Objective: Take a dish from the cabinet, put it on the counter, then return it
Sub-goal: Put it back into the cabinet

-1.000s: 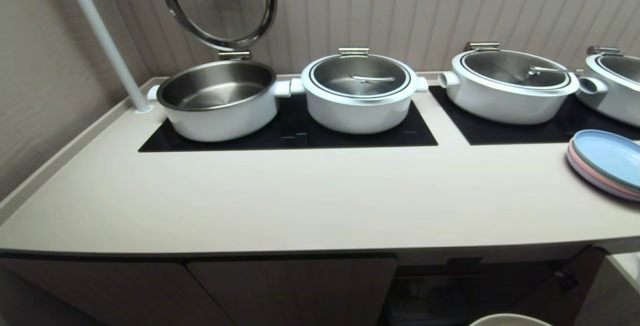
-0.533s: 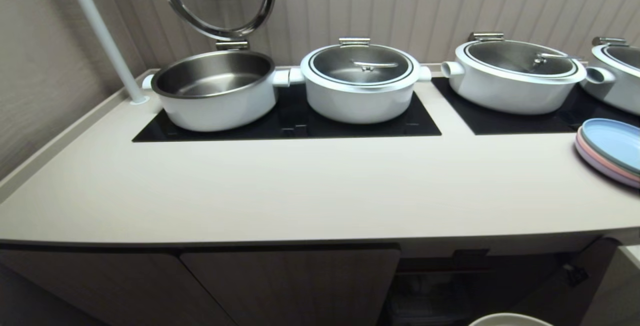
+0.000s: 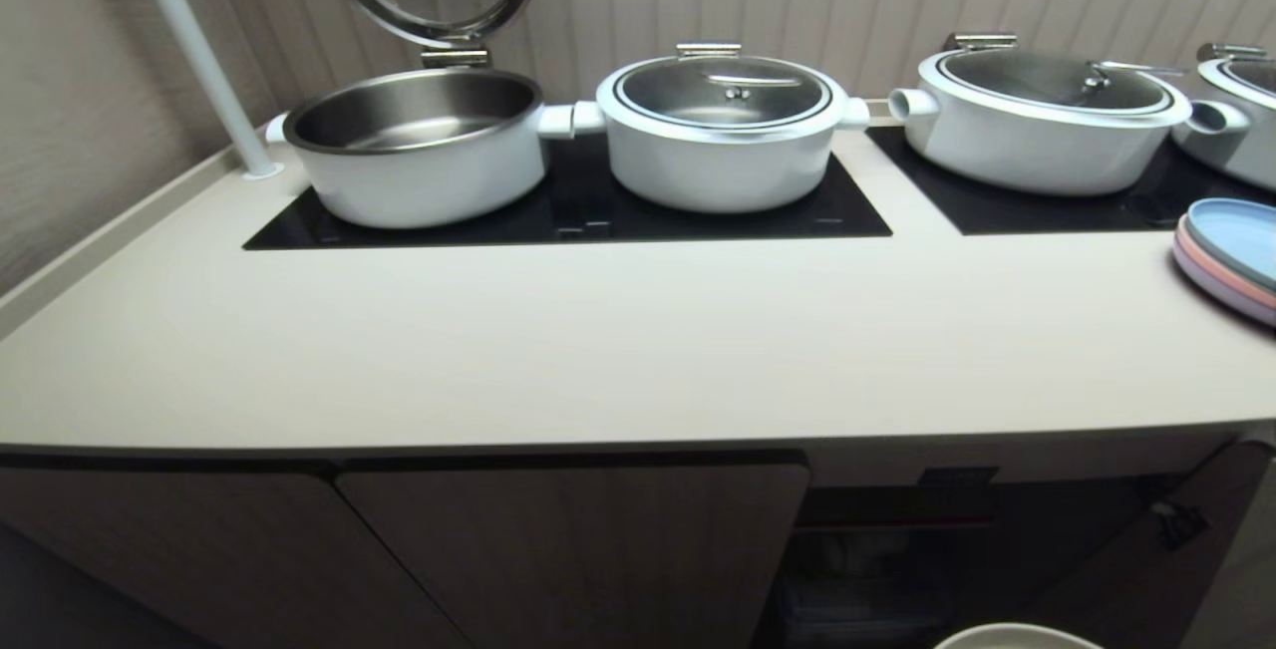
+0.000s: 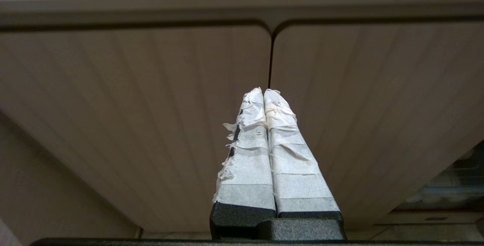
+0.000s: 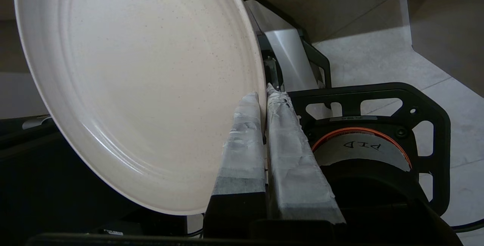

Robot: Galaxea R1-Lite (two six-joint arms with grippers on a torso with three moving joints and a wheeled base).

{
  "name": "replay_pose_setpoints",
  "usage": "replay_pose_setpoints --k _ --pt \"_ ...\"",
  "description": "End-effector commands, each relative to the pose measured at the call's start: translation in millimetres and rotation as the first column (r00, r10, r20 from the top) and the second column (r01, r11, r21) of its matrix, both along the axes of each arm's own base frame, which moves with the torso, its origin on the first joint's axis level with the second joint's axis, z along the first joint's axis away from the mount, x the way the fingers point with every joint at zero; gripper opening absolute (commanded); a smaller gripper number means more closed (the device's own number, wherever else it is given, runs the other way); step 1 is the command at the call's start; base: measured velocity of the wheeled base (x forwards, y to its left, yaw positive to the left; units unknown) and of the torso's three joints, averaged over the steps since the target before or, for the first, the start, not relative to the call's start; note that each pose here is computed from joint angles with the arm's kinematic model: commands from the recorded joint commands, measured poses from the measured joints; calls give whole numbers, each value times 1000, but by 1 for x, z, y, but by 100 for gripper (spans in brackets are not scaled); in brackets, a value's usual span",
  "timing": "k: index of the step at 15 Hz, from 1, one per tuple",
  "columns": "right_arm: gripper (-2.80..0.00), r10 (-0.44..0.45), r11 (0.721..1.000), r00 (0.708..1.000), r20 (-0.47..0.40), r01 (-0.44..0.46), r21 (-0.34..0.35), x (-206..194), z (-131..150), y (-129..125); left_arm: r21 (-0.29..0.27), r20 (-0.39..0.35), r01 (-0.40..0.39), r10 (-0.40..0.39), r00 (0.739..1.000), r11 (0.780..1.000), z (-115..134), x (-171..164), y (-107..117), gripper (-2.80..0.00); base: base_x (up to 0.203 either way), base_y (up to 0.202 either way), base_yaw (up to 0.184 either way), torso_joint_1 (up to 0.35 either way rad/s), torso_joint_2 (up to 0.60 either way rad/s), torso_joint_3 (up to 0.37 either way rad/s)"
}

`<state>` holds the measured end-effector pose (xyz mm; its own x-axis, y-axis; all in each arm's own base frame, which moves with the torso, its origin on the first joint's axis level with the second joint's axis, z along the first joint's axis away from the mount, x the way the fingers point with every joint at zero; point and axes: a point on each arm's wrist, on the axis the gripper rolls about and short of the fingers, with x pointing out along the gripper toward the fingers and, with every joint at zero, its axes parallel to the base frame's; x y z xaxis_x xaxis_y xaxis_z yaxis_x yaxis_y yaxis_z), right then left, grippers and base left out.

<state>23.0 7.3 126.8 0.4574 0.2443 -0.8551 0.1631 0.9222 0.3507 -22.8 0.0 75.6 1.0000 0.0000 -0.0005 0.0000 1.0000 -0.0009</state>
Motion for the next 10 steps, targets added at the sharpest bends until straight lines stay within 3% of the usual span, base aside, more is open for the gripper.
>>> replay_pose_setpoints --k 1,10 --pt "-280 -1 1000 1000 -5 1 2 0 0 0 -1 0 0 0 1000 1000 0 0 0 -280 0 0 0 -255 536 288" --pt "-280 -10 1000 1000 -7 10 7 0 0 0 -1 0 0 0 1000 1000 0 0 0 -280 0 0 0 -241 537 295"
